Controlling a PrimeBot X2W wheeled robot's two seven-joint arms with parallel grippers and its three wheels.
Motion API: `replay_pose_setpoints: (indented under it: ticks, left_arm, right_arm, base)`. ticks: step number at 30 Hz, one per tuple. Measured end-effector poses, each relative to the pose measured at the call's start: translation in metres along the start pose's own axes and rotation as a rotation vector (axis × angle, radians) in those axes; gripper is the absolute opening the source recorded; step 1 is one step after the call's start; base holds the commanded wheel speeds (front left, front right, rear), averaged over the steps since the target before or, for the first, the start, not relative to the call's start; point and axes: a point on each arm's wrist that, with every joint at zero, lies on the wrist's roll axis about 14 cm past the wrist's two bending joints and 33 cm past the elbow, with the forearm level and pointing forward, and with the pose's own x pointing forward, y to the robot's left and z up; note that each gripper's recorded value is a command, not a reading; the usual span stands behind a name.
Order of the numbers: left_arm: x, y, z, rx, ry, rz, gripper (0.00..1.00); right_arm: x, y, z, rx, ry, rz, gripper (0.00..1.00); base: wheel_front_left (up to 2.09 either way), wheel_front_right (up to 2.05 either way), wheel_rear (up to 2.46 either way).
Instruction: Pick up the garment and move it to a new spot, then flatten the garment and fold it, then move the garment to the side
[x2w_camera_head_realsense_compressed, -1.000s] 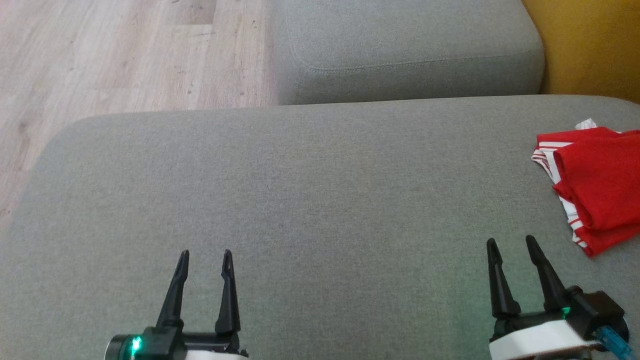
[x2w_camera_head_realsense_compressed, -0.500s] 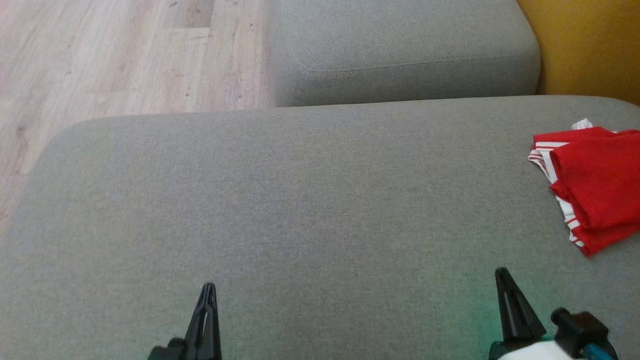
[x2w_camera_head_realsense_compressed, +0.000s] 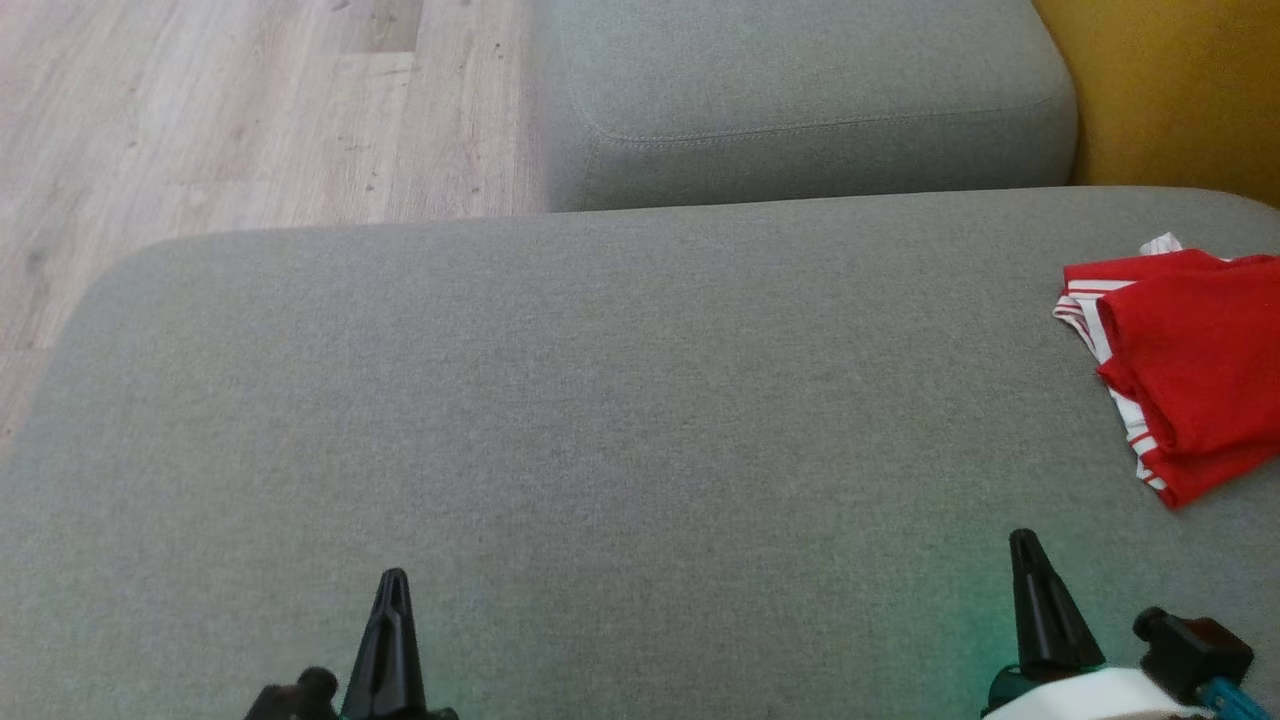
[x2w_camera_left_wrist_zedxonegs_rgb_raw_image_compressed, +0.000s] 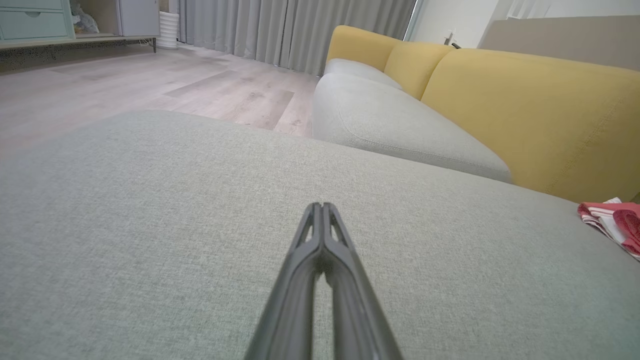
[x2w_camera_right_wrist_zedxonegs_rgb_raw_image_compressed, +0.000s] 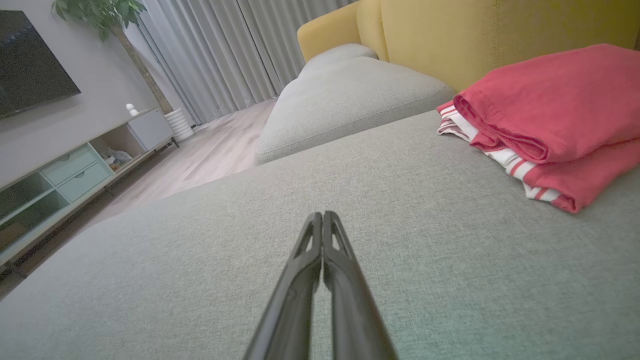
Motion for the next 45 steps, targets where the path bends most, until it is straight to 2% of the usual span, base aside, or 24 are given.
replay_pose_setpoints:
  ticks: [45]
  left_arm:
    - [0.024,0.019,0.007,-0.514,0.051,0.046,0.00]
  right_arm:
    - [0.016,-0.023,0.017,0.505,-0.040,-0.100,0.00]
  base:
    - [0.00,0.00,0.00]
